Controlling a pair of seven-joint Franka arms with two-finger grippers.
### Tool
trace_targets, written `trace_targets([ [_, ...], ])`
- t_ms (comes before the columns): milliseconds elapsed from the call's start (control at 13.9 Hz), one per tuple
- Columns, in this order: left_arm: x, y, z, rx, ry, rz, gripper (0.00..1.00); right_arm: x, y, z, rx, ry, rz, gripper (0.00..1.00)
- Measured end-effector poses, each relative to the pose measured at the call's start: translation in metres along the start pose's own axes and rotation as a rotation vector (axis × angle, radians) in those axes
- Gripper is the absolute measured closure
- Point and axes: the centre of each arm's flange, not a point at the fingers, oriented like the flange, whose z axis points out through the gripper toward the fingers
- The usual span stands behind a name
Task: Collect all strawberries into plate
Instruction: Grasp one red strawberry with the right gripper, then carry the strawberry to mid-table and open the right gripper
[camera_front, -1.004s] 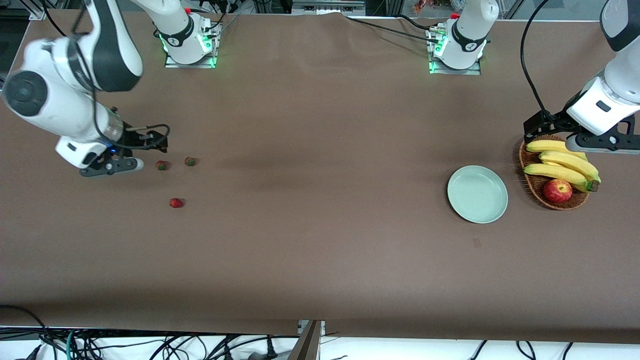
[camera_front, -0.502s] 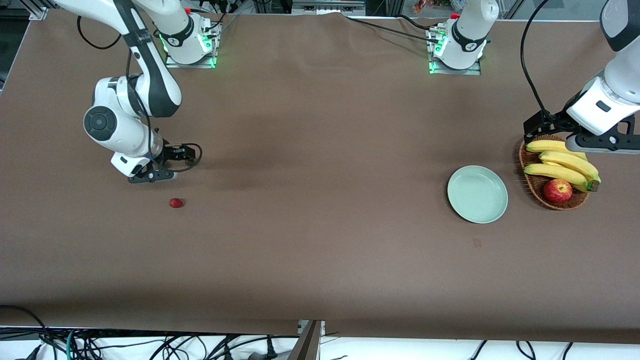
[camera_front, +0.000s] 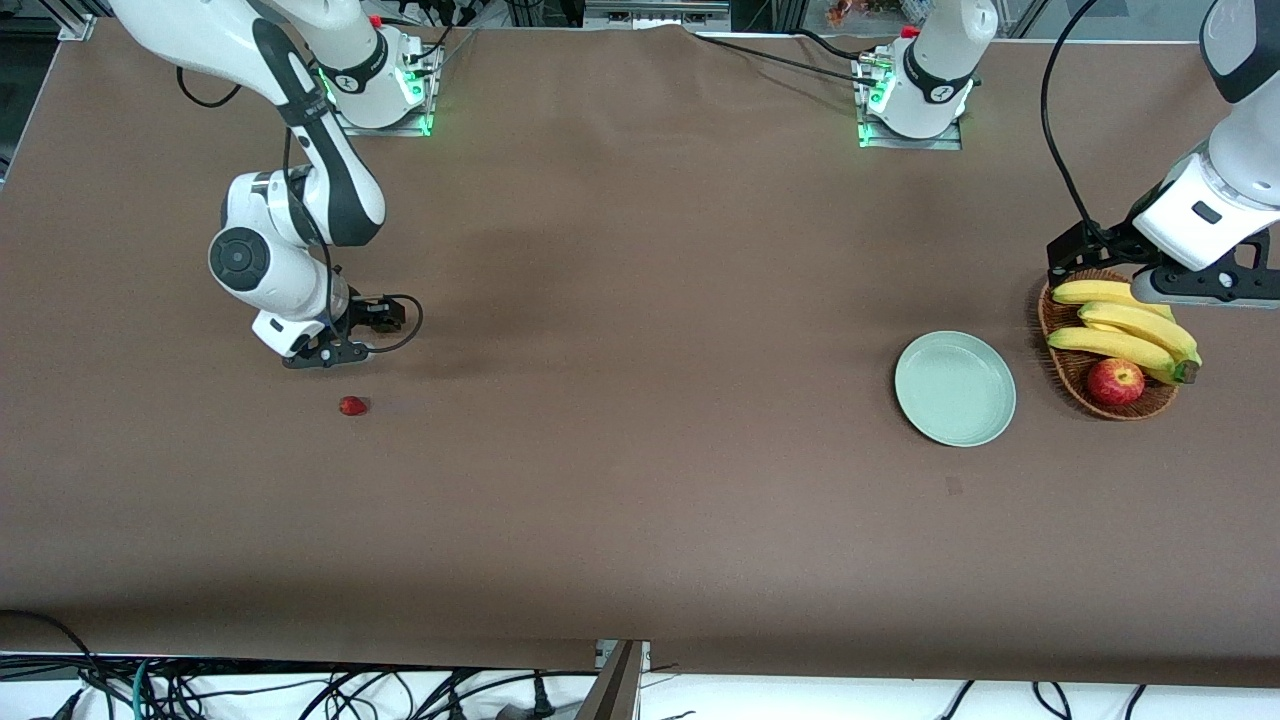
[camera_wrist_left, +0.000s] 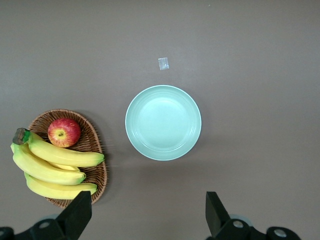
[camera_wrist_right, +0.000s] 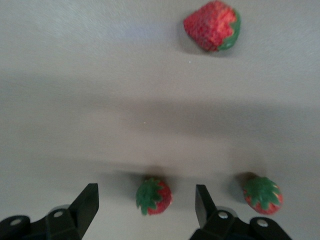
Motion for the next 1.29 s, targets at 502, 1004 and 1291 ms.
trace_targets([
  [502, 0.0, 0.0, 0.0, 0.0, 0.0, 0.0, 0.0, -0.004, 0.001, 0.02, -0.004, -0.013, 0.002, 0.59],
  [1004, 0.0, 0.0, 0.0, 0.0, 0.0, 0.0, 0.0, 0.033, -0.078, -0.064, 0.033, -0.011, 0.076, 0.67],
  [1291, 0.0, 0.0, 0.0, 0.0, -0.001, 0.0, 0.0, 0.085, -0.192, -0.131, 0.103, 0.056, 0.145, 0.67],
])
